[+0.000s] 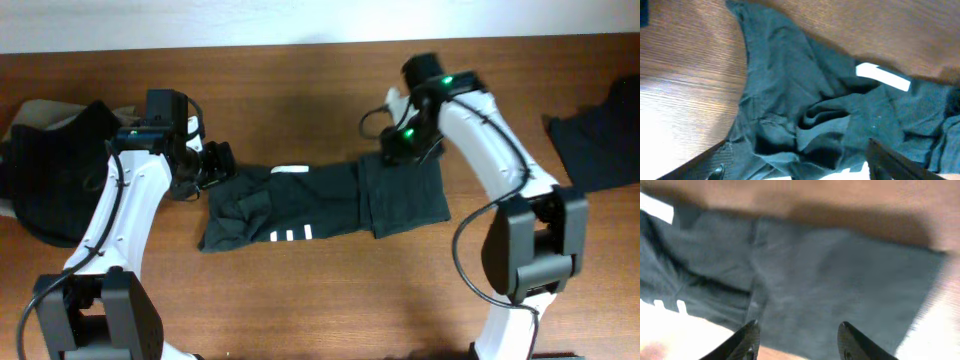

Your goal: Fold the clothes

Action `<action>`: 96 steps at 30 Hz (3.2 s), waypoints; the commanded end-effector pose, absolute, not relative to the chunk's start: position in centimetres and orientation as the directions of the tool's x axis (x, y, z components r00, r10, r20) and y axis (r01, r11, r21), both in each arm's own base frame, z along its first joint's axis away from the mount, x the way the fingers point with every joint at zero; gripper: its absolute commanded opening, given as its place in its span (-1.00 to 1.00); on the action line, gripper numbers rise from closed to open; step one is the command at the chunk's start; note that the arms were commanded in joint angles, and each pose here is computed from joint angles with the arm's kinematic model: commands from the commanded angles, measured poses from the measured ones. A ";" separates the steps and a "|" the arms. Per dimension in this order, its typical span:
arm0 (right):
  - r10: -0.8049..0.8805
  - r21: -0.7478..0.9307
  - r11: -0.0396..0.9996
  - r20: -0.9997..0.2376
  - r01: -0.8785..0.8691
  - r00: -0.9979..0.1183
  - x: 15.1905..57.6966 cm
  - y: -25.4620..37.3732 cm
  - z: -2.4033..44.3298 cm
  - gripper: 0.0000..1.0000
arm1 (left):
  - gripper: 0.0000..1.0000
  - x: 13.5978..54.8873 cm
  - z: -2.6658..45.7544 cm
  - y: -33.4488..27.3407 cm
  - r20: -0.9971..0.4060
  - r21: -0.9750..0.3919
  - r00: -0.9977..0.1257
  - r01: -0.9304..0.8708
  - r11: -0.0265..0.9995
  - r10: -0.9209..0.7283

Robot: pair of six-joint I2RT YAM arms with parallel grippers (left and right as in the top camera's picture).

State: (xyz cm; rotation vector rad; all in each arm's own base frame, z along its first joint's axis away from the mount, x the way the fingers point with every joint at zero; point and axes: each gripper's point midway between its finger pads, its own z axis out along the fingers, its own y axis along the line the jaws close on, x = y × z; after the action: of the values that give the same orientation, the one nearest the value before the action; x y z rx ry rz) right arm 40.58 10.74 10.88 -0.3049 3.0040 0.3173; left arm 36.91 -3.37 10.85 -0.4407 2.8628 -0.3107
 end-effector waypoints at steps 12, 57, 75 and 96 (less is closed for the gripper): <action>-0.051 0.095 0.994 -0.107 -0.061 -0.993 40.6 3.5 13.0 0.23 | 0.25 33.7 -0.9 -6.2 0.070 -0.332 -0.992 -0.121 0.935 -0.104; -0.004 0.052 0.999 -0.055 -0.007 -0.998 39.5 0.6 12.8 0.30 | -0.01 36.3 20.0 -32.2 -0.313 -0.425 -0.835 0.549 0.720 0.452; -0.634 0.393 0.683 -0.101 -0.616 -0.766 31.5 22.2 9.5 0.32 | 0.01 41.1 8.6 -13.2 -0.048 -0.264 -0.991 0.133 0.955 0.125; -0.079 -0.178 0.979 0.114 -0.098 -0.990 33.0 8.2 5.5 -0.04 | 0.02 35.6 1.1 -12.3 0.120 -0.257 -0.988 0.066 0.964 0.099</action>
State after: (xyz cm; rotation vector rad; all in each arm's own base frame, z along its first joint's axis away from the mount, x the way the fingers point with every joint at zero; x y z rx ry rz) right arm 33.15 9.36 5.07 -0.2421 3.2173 -0.3043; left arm 36.84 -12.76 1.01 0.1780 3.1797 -0.4419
